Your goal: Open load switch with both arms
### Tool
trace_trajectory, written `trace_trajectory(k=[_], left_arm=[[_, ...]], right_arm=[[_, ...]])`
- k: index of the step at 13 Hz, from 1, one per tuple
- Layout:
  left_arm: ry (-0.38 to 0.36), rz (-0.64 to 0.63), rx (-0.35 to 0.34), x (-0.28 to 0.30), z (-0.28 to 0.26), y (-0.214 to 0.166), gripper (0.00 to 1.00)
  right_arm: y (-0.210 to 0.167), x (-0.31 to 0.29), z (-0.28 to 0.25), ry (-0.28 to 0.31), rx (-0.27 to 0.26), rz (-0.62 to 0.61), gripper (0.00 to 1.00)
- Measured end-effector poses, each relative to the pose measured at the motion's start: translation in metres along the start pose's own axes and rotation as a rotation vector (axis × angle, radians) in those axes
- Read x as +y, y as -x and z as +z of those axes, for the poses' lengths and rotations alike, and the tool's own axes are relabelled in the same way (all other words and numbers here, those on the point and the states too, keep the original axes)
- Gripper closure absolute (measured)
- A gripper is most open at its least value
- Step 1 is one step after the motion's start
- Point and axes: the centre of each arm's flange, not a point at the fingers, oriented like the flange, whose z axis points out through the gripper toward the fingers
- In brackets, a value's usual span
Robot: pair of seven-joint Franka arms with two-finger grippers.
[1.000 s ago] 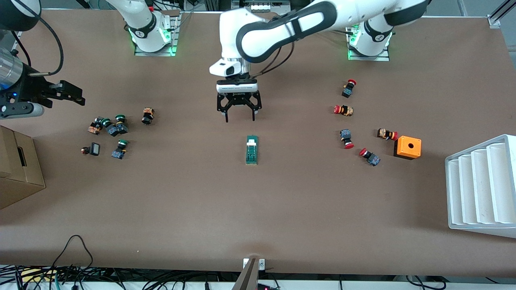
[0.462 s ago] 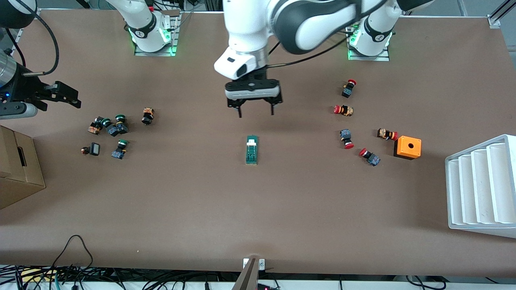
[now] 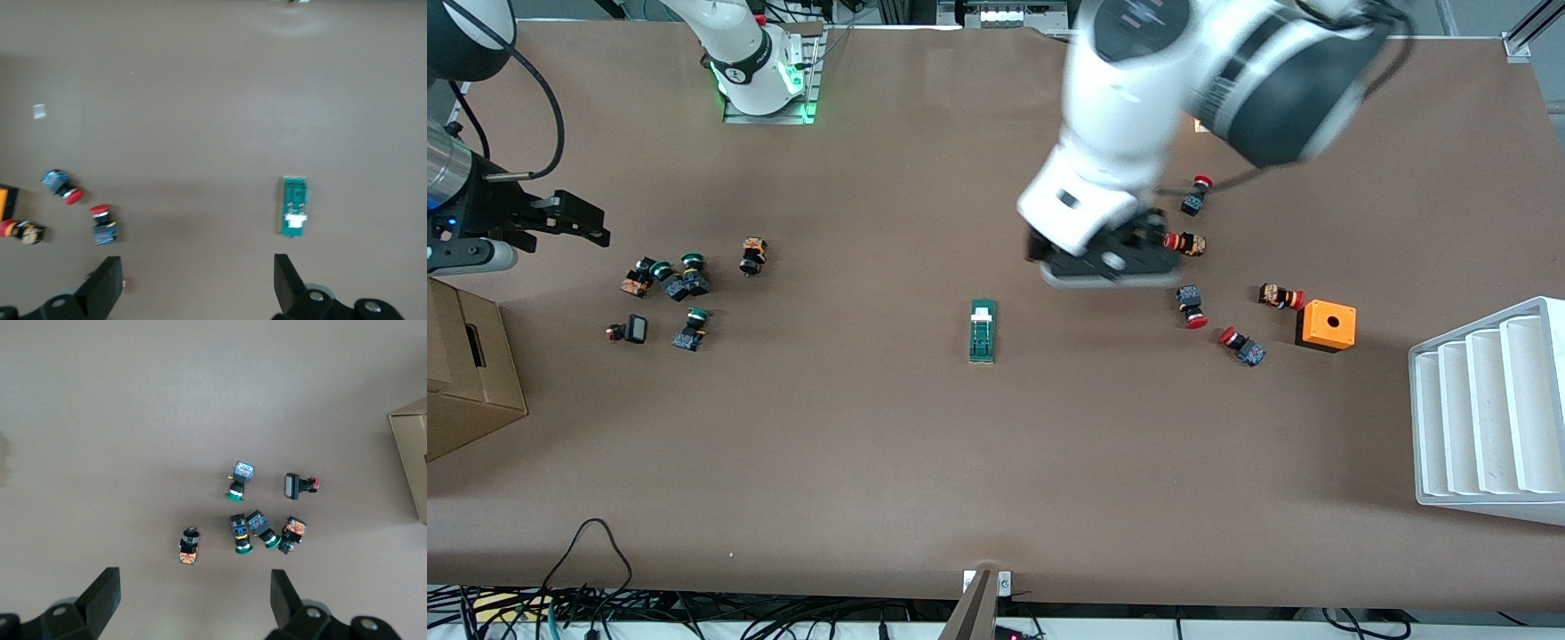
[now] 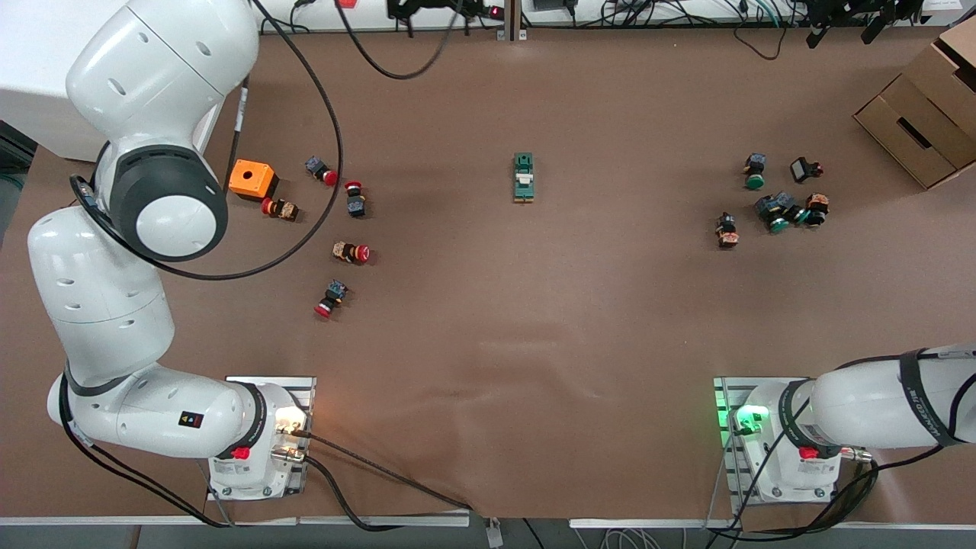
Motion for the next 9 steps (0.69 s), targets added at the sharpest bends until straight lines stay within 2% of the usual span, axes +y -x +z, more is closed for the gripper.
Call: trace_trajectory(k=[2,4,9], left_arm=[[0.005,-0.006,-0.023,-0.032,-0.004,-0.017,0.0],[-0.017,-0.014,-0.034,-0.048,-0.011,-0.02,0.0],[-0.048,-0.066,-0.132,-0.112,0.008,-0.046,0.0]], right_arm=[[0.0,0.0,-0.012,0.002,0.017,0.0,0.0],[0.002,0.0,-0.017,0.002,0.008,-0.001,0.0],[0.004,0.0,-0.019,0.001,-0.001,-0.001,0.0]])
